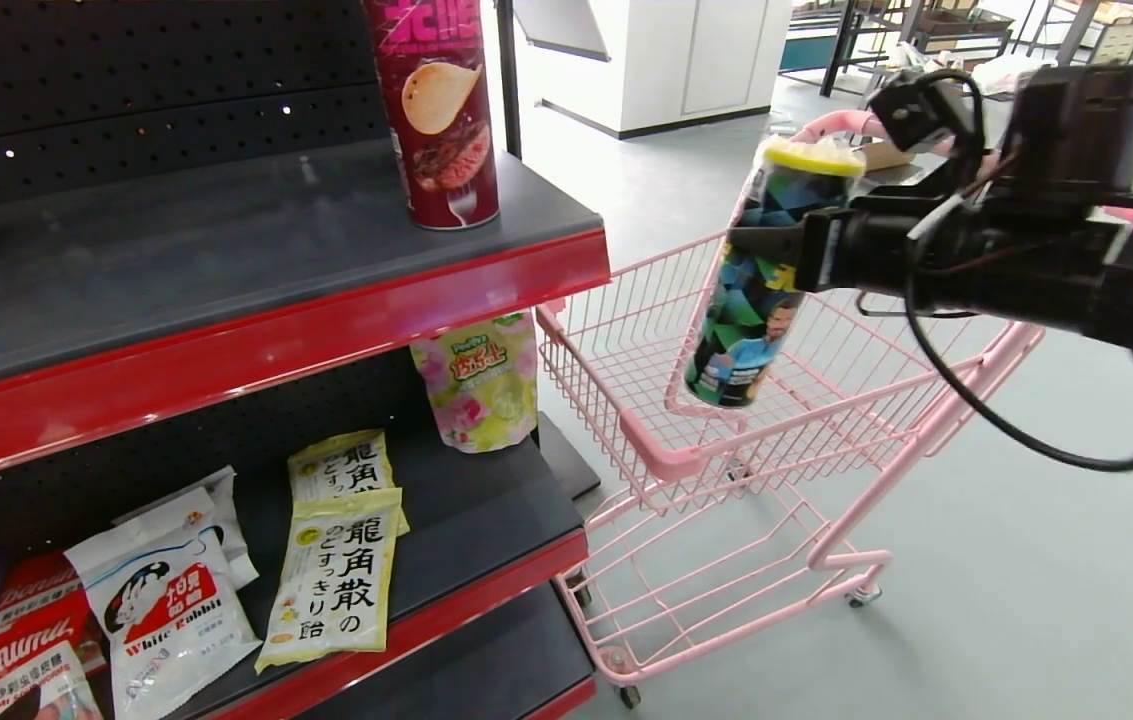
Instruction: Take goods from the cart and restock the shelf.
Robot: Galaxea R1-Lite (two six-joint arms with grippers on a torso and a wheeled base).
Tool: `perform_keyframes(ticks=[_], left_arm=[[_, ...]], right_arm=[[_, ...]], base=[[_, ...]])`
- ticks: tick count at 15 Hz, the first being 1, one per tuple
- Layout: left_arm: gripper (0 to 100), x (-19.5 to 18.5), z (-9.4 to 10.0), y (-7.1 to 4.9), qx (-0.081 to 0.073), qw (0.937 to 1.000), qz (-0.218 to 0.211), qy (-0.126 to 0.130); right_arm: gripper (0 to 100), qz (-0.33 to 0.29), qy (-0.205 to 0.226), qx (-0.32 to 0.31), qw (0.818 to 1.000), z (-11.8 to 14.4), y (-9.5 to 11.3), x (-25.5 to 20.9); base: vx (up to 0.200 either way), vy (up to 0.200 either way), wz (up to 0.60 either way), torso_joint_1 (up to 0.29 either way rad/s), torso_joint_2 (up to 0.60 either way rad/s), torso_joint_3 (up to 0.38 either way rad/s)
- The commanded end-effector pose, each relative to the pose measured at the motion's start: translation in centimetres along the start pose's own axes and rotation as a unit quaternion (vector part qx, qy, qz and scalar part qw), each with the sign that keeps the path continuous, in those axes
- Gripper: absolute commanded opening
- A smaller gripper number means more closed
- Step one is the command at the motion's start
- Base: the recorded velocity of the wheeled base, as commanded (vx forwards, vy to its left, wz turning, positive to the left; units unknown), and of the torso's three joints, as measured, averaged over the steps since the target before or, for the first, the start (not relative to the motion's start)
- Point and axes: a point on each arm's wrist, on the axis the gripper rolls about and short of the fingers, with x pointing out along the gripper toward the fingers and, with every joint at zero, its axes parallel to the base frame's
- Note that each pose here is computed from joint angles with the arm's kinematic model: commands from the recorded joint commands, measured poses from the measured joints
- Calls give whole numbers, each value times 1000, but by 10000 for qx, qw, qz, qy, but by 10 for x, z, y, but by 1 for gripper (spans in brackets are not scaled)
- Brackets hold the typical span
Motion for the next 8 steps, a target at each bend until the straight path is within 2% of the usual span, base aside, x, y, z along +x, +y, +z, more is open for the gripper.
perform_keyframes(ticks=[1,2,4,6,8], left_arm=[[100,0,-3,-1,1,10000,-7,8],[100,-1,-4,-1,-1,10000,-77,-27],[100,-2,-9,-4,-9,9995,-300,-85],[100,-4,-13,-5,-36,9985,-511,-187],[100,-6,-10,-4,-113,9984,-491,-265]], right_arm=[[0,-341,62,-191,9992,4,32,-108],[0,-336,132,-217,9991,-12,38,-140],[0,-575,212,-245,9978,-40,40,-176],[0,-950,371,-477,9936,-61,38,-196],[0,-1081,527,-482,9916,-77,35,-205]], base=[[0,0,0,0,0,0],[0,0,0,0,0,0],[0,0,0,0,0,0],[0,0,0,0,0,0],[0,0,0,0,0,0]])
